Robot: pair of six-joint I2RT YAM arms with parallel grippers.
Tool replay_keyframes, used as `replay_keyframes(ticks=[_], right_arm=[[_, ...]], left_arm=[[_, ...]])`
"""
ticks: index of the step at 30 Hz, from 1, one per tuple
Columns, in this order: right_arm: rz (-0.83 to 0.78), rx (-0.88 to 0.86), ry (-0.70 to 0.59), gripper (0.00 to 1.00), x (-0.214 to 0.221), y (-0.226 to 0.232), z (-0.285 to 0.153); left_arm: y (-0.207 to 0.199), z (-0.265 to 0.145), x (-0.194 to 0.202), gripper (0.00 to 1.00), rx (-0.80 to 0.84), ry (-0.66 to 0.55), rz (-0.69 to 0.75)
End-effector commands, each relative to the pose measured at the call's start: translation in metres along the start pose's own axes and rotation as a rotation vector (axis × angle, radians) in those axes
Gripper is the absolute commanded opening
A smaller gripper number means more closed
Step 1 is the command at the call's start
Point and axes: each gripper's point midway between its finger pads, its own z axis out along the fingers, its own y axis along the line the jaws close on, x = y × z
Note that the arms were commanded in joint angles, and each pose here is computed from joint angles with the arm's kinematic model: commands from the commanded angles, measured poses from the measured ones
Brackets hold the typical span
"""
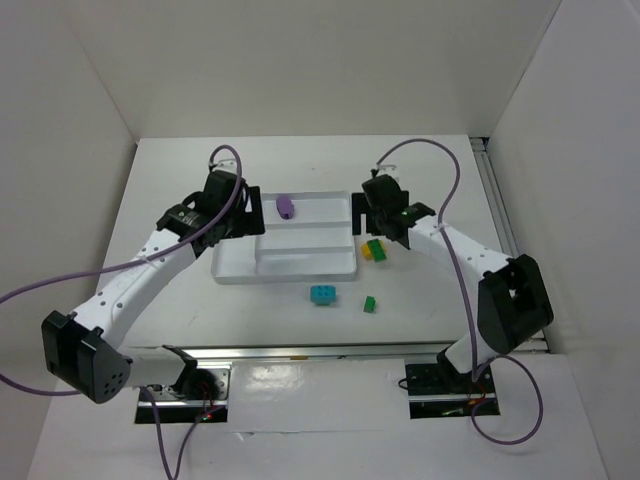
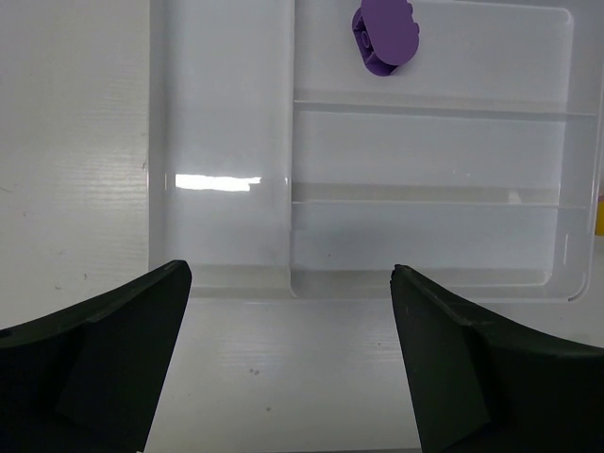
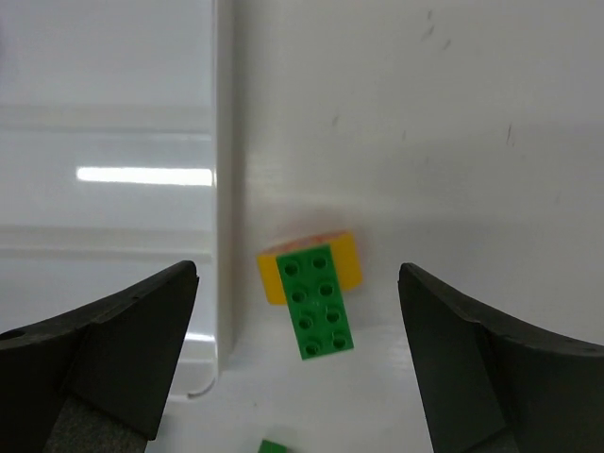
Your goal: Sort the legos into containers by color
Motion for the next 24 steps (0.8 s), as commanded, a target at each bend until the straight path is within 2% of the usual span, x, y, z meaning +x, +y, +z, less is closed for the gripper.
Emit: replay_keyframes(ticks=[1, 4, 6, 13, 16, 17, 23, 24], right_arm=[[-0.005, 0.004, 0.110, 0.94, 0.048, -0.006, 0.002], [0.004, 0.013, 0.112, 0.89, 0.055, -0.013, 0.004], [0.011, 0.011, 0.118, 0.80, 0.055, -0.016, 0.009], [-0.045, -0.017, 0.175, 0.80, 0.069, -0.015, 0.029], [-0.039, -0.010, 0.177, 0.75, 0.069, -0.018, 0.033], [-0.049, -0.011, 0.177, 0.66, 0.069, -0.018, 0.033], [-0.039, -0.018, 0.170, 0.48, 0.066, -0.019, 0.034], [-0.039, -0.018, 0.170, 0.48, 0.066, -0.019, 0.034]], left_arm=[[-0.010, -0.002, -0.023, 1.00, 0.022, -0.060, 0.010], [-0.013, 0.003, -0.018, 1.00, 0.031, -0.036, 0.016], [-0.013, 0.003, -0.018, 1.00, 0.031, -0.036, 0.016], [-0.013, 0.003, -0.018, 1.00, 0.031, -0.036, 0.016], [-0.013, 0.006, -0.016, 1.00, 0.027, -0.028, 0.019], [-0.013, 0.006, -0.016, 1.00, 0.027, -0.028, 0.019], [-0.015, 0.006, -0.015, 1.00, 0.036, -0.024, 0.019], [-0.015, 0.008, -0.014, 1.00, 0.032, -0.017, 0.022]])
